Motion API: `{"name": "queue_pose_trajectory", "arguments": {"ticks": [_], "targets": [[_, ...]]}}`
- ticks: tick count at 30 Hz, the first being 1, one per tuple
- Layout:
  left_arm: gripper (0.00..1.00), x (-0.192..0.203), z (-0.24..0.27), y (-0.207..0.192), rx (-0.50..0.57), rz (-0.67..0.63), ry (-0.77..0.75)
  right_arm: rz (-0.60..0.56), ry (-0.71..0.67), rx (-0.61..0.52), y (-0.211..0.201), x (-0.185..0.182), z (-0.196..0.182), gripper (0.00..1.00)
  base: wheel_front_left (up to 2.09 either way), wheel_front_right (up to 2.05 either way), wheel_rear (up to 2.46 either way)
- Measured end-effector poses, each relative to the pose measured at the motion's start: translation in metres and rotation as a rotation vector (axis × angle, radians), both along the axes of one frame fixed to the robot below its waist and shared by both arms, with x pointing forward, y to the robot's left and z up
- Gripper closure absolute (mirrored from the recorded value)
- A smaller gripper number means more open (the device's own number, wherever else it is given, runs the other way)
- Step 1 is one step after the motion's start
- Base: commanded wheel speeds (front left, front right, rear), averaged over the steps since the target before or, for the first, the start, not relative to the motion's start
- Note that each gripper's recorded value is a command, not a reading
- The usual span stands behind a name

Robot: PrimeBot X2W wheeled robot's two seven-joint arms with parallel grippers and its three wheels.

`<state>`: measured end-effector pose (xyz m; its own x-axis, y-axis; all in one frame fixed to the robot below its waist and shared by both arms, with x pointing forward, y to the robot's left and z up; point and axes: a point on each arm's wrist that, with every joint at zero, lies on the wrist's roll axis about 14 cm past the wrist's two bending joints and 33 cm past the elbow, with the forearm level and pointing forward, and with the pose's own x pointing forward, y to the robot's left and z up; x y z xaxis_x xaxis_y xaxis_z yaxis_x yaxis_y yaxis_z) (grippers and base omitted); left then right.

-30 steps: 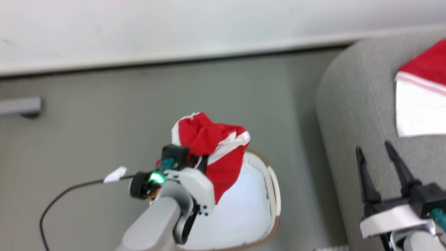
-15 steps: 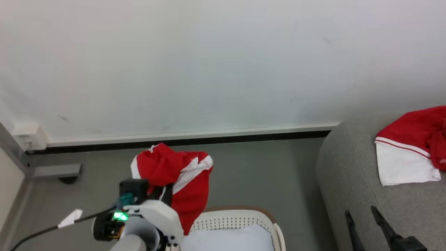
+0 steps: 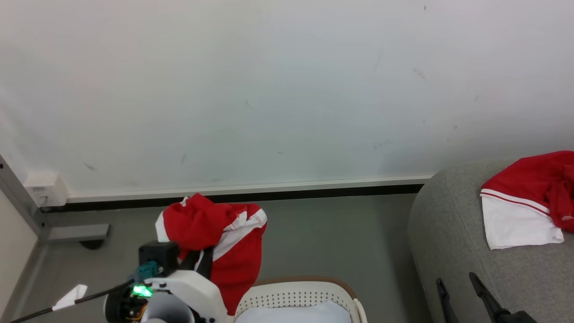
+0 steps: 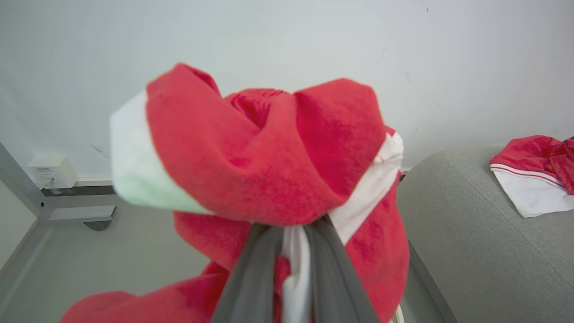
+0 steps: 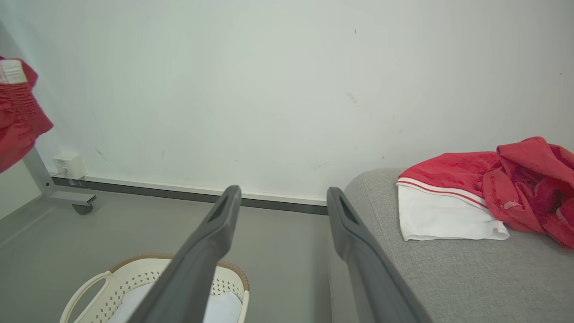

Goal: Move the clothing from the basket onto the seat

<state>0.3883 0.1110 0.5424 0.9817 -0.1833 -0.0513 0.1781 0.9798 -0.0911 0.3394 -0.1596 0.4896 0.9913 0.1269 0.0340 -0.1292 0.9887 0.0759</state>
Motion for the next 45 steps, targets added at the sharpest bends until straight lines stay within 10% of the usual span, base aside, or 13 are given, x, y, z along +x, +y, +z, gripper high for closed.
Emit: {"name": "queue_pose_trajectory", "arguments": {"ticks": [22, 36, 37, 39, 45], "targets": [[1.0, -0.003, 0.012, -0.024, 0.001, -0.078, -0.012, 0.765, -0.01, -0.147, 0.173, -0.005, 0.042, 0.0, 0.0, 0.0, 0.0], [1.0, -0.014, 0.017, -0.057, -0.002, -0.175, -0.017, 0.908, 0.027, -0.157, 0.249, -0.002, 0.025, 0.0, 0.0, 0.0, 0.0], [1.0, -0.015, 0.017, -0.057, -0.002, -0.175, -0.016, 0.905, 0.035, -0.16, 0.25, 0.0, 0.023, 0.1, 0.0, 0.0, 0.0], [1.0, -0.015, 0.018, -0.058, -0.003, -0.179, -0.018, 0.903, 0.037, -0.153, 0.252, 0.002, 0.024, 0.97, 0.0, 0.0, 0.0], [1.0, -0.015, 0.018, -0.057, -0.003, -0.174, -0.02, 0.907, 0.019, -0.127, 0.258, 0.005, 0.034, 1.0, 0.0, 0.0, 0.0]]}}
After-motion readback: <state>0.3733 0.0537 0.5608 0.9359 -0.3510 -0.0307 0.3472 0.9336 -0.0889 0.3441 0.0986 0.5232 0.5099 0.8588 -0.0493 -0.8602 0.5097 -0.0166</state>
